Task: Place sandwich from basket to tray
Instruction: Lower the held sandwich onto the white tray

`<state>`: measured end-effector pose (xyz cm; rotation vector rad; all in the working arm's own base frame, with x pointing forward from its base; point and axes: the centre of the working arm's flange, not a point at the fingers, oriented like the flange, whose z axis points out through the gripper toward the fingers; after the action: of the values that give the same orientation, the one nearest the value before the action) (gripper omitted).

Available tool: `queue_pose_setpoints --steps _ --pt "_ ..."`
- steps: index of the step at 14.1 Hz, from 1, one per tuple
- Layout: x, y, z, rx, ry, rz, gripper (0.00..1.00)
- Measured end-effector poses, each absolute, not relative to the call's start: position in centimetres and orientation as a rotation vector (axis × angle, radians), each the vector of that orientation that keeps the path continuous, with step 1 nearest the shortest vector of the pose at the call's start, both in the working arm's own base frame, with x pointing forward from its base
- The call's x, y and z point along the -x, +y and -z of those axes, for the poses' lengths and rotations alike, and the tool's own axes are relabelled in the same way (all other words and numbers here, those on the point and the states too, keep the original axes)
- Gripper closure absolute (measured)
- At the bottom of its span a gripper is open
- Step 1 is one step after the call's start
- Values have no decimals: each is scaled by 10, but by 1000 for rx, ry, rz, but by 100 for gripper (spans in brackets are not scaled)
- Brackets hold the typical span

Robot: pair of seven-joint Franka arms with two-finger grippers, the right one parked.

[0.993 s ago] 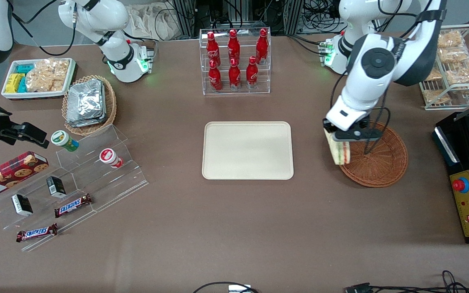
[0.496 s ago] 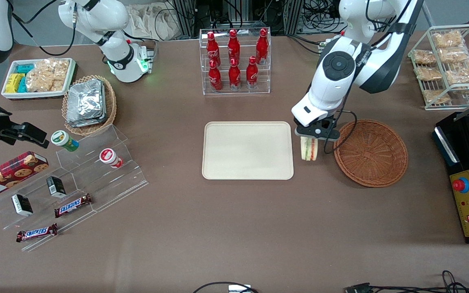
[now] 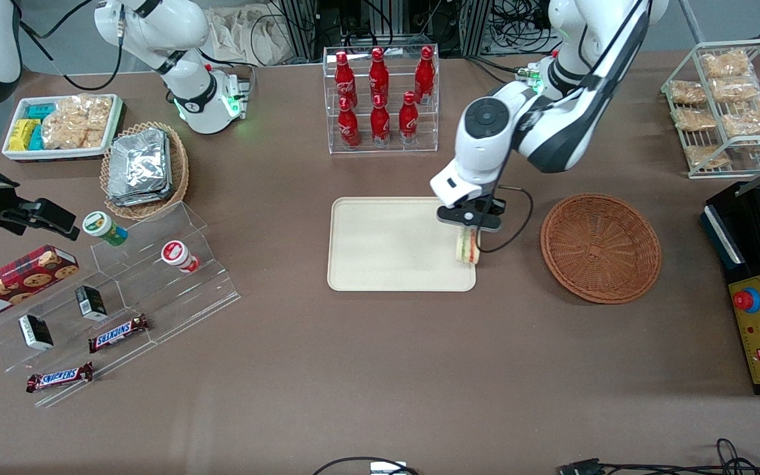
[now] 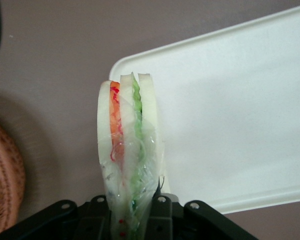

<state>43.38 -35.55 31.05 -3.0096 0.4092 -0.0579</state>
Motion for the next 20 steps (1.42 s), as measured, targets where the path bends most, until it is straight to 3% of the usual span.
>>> queue_pose_setpoints --steps 5,14,20 --pt "-433 -380 -257 3020 457 -19 74" --pt "-420 -397 -225 3010 487 -85 69" --pt "-411 -404 -223 3015 340 -83 11"
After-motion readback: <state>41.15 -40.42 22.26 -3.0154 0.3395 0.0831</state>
